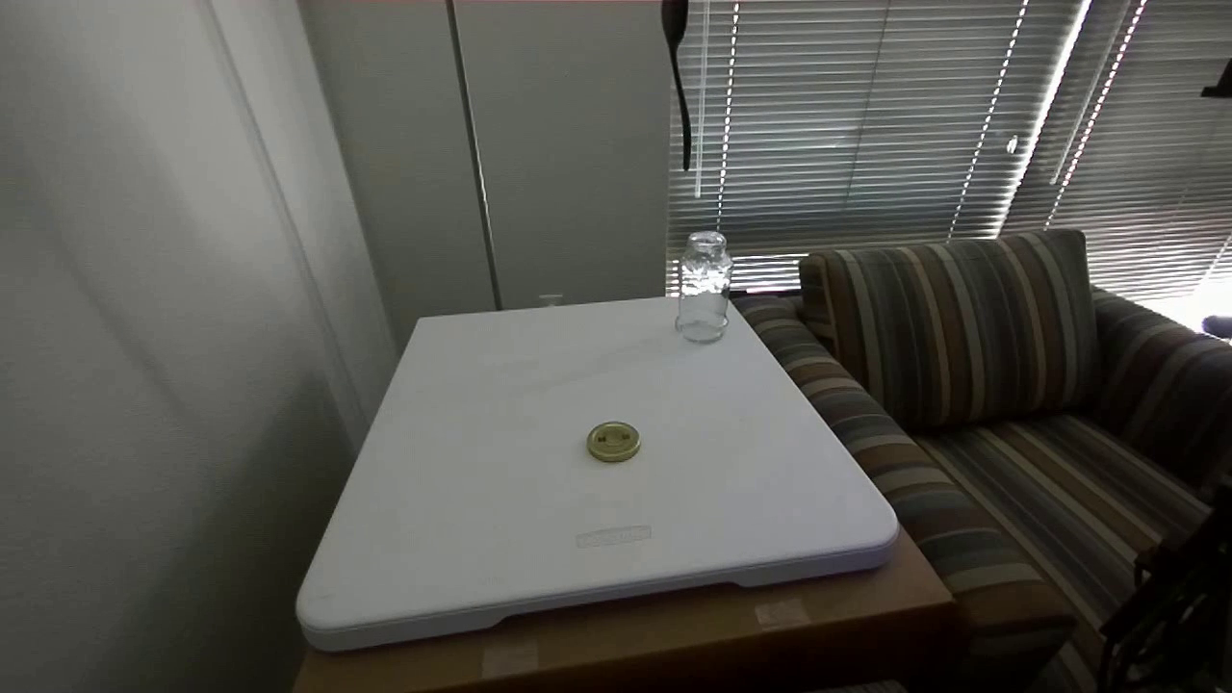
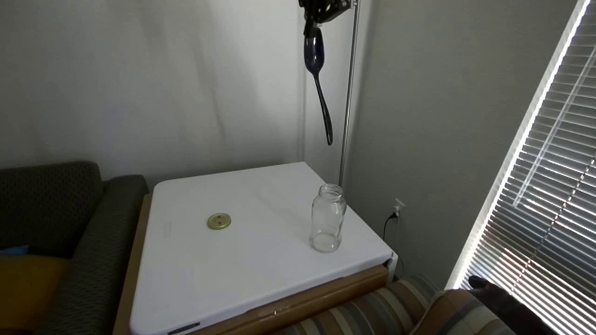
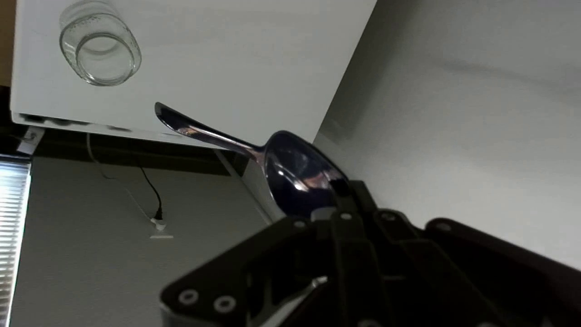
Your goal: Remove the serving spoon from the bottle and put it on the table
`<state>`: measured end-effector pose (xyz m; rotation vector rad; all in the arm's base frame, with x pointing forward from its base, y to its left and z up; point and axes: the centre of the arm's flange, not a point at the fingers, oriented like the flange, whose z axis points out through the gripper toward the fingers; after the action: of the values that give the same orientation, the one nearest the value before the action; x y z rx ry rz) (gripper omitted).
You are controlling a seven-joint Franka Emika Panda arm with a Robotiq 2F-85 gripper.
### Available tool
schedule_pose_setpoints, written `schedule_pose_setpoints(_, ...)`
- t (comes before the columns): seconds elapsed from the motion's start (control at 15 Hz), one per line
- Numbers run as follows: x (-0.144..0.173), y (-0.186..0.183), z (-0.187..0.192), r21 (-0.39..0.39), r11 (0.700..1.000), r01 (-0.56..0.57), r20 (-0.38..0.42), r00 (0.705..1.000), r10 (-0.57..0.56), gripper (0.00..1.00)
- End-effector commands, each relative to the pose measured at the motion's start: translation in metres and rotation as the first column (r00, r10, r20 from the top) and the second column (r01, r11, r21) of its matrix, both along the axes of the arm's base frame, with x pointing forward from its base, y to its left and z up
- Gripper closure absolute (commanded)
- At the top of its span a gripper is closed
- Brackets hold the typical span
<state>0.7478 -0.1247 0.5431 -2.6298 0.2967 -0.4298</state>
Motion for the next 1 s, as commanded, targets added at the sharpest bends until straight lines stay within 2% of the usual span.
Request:
schedule_pose_setpoints(0.0,-0.007,0.042,-0.001,-0.103,0.982,-0.16,-0.07,0.986,0.153,0.99)
schedule_pose_setpoints(0.2,0.003,0.09,-0.027,-0.18,0.943,-0.279,-0.164,0.954,0.251,0.99)
schedule_pose_setpoints(0.4,0.01,0.134,-0.058,-0.268,0.883,-0.386,-0.252,0.913,0.322,0.99)
schedule_pose_setpoints(0.67,0.02,0.17,-0.098,-0.393,0.764,-0.511,-0.346,0.852,0.392,0.99)
schedule_pose_setpoints(0.8,0.022,0.182,-0.118,-0.452,0.698,-0.556,-0.377,0.828,0.415,0.99)
schedule_pose_setpoints(0.93,0.023,0.195,-0.137,-0.49,0.647,-0.584,-0.387,0.811,0.439,0.99)
